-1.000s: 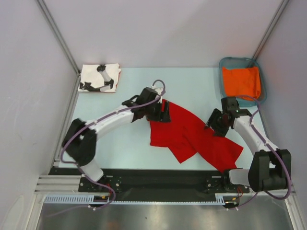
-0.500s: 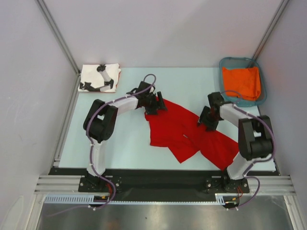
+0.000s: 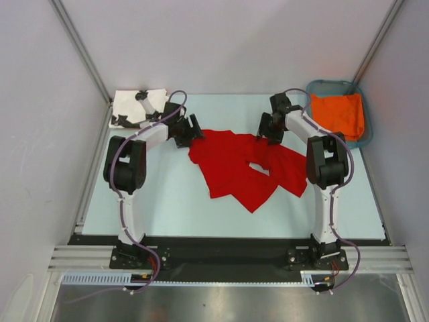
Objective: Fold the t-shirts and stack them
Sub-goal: Flatten the tshirt out
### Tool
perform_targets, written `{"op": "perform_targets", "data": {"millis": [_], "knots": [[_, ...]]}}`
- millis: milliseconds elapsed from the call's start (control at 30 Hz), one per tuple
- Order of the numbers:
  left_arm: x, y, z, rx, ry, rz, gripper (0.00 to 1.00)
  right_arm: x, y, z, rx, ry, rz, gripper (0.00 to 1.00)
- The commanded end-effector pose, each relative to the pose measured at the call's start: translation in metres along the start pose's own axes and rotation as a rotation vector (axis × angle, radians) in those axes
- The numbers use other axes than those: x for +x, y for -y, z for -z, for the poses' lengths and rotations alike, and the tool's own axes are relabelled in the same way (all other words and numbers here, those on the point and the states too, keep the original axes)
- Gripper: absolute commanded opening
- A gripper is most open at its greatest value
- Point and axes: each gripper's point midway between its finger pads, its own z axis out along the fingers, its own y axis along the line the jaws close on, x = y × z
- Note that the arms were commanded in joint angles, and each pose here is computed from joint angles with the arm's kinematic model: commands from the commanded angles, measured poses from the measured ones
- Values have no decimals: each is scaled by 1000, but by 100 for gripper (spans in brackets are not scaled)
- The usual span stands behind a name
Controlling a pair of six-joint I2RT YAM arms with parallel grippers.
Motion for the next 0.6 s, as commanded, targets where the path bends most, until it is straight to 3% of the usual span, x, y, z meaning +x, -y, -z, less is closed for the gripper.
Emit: {"op": "perform_targets", "data": {"millis": [0,33,133,233,267,400,500,567], "knots": [[-29,33,53,5,120,-165,80,-17,10,62,68,68,14,62],[-30,40,65,2,145,-188,80,-26,11,96,52,130,5,63],[-8,61,105,-7,188,-258,81,-9,49,126,65,127,-85,64],[43,72,130,25,143,-266,76,13,77,164,75,165,-129,64],[77,64,127,26,74,-220,74,25,77,183,44,167,-140,63],[141,59,141,83,25,-141,59,77,110,197,-10,114,-263,63],[174,60,140,103,8,-128,58,92,119,210,-35,159,-293,61],[198,53,128,71,-36,-145,57,115,124,203,-16,106,-312,60]]}}
